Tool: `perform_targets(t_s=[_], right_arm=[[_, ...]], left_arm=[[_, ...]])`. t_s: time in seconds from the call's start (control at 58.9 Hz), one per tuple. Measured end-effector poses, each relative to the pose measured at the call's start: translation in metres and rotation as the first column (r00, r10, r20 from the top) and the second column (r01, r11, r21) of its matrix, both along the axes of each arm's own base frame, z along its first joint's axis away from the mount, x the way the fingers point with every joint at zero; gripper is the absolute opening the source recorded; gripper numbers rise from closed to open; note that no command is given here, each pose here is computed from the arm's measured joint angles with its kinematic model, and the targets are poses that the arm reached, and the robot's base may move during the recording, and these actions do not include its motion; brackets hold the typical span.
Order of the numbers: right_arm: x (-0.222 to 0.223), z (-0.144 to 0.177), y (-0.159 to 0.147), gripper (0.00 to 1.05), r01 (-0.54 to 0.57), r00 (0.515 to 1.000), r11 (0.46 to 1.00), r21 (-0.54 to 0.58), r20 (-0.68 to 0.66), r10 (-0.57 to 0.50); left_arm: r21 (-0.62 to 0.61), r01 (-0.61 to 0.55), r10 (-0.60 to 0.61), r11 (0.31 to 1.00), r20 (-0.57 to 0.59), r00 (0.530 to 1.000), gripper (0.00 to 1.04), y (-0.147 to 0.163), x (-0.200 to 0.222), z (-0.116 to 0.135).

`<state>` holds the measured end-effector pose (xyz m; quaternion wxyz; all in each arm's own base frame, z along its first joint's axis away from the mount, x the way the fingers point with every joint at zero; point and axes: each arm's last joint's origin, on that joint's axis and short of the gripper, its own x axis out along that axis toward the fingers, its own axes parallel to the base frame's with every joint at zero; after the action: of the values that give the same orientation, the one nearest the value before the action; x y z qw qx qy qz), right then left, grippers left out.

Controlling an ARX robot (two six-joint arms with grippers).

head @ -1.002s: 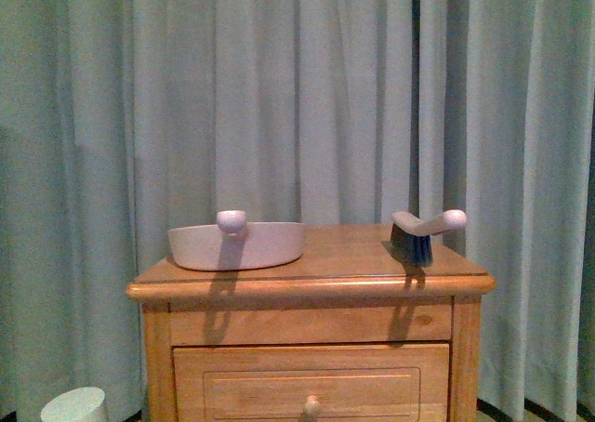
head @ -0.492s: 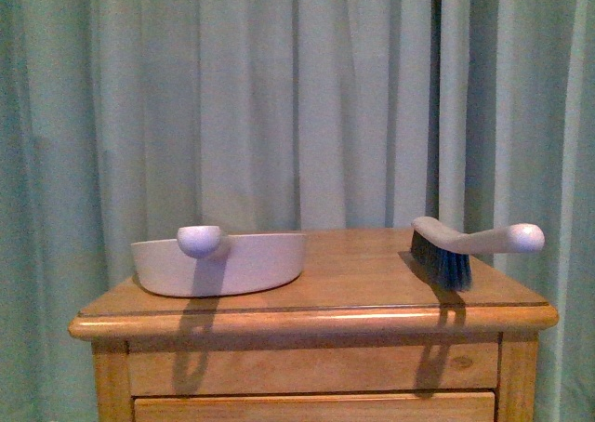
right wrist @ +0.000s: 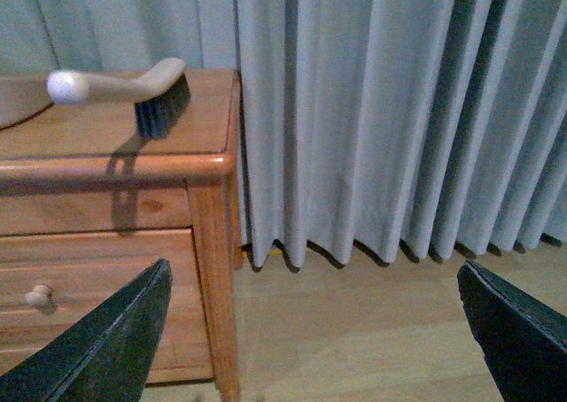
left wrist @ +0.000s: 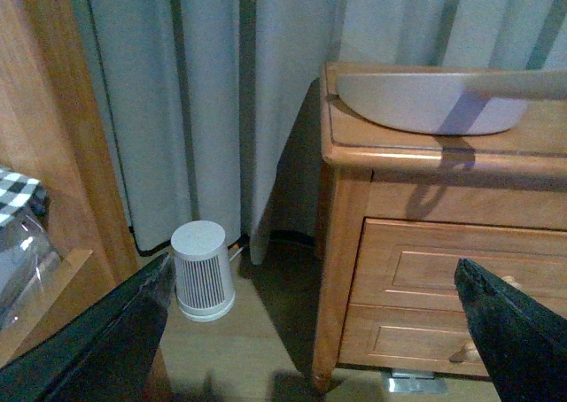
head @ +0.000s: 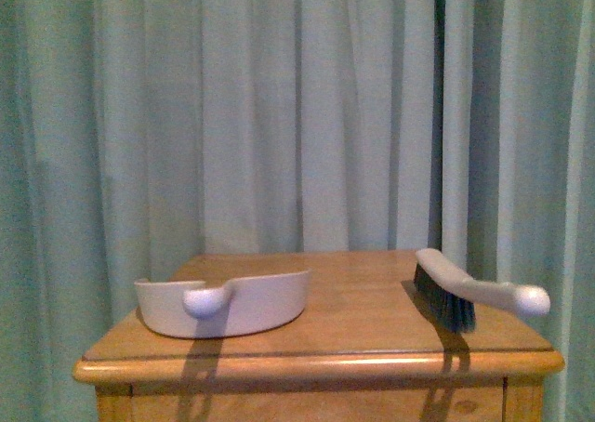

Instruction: Clean up trash

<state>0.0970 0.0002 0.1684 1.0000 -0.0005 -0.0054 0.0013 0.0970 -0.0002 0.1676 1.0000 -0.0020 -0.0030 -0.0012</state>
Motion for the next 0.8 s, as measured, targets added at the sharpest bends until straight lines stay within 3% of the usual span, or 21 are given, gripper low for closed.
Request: perform_targets(t_s=[0.272, 0.323, 0.374, 0.424, 0.628, 0.798], right_arm=[[0.000, 0.000, 0.000, 0.97, 0.000, 1.000, 1.000, 0.000, 0.000, 0.000], [0.000, 0.000, 0.000, 0.97, 0.000, 1.000, 1.000, 0.000, 0.000, 0.000], [0.000, 0.000, 0.000, 0.97, -0.001, 1.000, 1.000, 0.000, 0.000, 0.001], [0.000, 0.000, 0.000, 0.97, 0.000, 1.000, 1.000, 0.000, 0.000, 0.000], [0.000, 0.000, 0.000, 0.97, 0.000, 1.000, 1.000, 0.000, 0.000, 0.000], [0.000, 0.000, 0.000, 0.97, 0.000, 1.000, 1.000, 0.000, 0.000, 0.000]], left_arm=[[-0.002, 0.004, -0.004, 1.000, -0.002, 1.000, 0.97, 0.000, 0.000, 0.000], [-0.050, 0.073, -0.079, 0.996, -0.109, 0.991, 0.97, 0.000, 0.000, -0.001], [-0.132, 0.145, -0.175, 0.981, -0.254, 0.951, 0.97, 0.000, 0.005, -0.001], [-0.152, 0.156, -0.197, 0.976, -0.309, 0.931, 0.97, 0.000, 0.014, 0.004], [-0.010, 0.166, -0.161, 0.986, -0.306, 0.938, 0.97, -0.013, 0.087, 0.080], [0.110, 0.234, -0.160, 0.966, -0.455, 0.876, 0.97, -0.060, 0.158, 0.128]])
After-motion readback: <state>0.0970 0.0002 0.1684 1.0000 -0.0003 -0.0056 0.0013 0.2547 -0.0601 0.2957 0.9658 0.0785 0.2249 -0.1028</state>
